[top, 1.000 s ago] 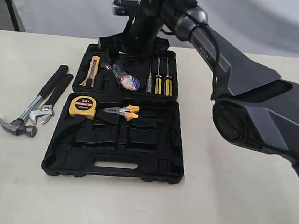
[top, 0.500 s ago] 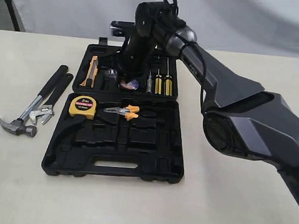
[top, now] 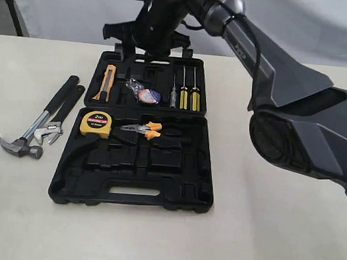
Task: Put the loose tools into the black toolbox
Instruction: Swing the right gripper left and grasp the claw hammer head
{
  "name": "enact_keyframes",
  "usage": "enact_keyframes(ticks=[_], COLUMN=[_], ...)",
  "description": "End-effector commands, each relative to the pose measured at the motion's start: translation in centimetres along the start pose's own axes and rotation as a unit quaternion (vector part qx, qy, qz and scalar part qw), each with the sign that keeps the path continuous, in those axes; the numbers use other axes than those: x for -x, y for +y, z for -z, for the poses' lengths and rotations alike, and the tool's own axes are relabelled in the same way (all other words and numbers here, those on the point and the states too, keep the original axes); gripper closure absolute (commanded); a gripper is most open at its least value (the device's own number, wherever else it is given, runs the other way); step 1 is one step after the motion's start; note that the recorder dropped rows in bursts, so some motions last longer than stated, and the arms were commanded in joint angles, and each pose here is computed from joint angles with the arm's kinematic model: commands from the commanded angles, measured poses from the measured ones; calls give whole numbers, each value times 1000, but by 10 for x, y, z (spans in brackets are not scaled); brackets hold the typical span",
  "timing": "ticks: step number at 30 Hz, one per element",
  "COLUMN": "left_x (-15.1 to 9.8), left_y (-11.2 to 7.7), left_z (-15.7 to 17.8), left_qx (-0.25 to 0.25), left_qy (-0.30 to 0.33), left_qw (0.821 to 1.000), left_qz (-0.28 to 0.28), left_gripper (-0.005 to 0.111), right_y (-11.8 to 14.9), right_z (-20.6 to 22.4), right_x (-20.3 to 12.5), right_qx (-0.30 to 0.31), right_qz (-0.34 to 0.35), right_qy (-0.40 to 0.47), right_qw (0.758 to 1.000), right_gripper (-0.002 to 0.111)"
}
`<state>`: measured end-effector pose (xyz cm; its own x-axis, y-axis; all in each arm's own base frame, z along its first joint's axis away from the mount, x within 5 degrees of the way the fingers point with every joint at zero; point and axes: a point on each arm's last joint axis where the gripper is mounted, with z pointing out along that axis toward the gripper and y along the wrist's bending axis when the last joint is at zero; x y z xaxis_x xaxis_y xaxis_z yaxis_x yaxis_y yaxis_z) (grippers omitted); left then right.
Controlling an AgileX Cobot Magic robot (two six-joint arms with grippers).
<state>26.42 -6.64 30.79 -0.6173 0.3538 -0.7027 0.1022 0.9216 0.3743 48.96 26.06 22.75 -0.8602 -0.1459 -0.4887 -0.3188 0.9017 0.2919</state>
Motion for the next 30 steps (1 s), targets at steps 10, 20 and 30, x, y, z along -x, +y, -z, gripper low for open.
enact_keyframes(ticks=[10,20,30], left_x=[-2,-2,-2], left_y=[0,0,0], left_z=[1,1,1], left_qx=[-7,-7,-7], left_qy=[-3,-3,-3], left_qw=[1000,1000,1000], left_qz=[11,11,11], left_gripper=[105,105,105], right_y=[129,162,164], right_z=[-27,-65,-110], right_x=[-60,-102,-129], right_qx=[92,120,139], right_qz=[168,336,368], right_qy=[53,85,96], right_qw=[980,930,914], right_gripper=[64,54,57])
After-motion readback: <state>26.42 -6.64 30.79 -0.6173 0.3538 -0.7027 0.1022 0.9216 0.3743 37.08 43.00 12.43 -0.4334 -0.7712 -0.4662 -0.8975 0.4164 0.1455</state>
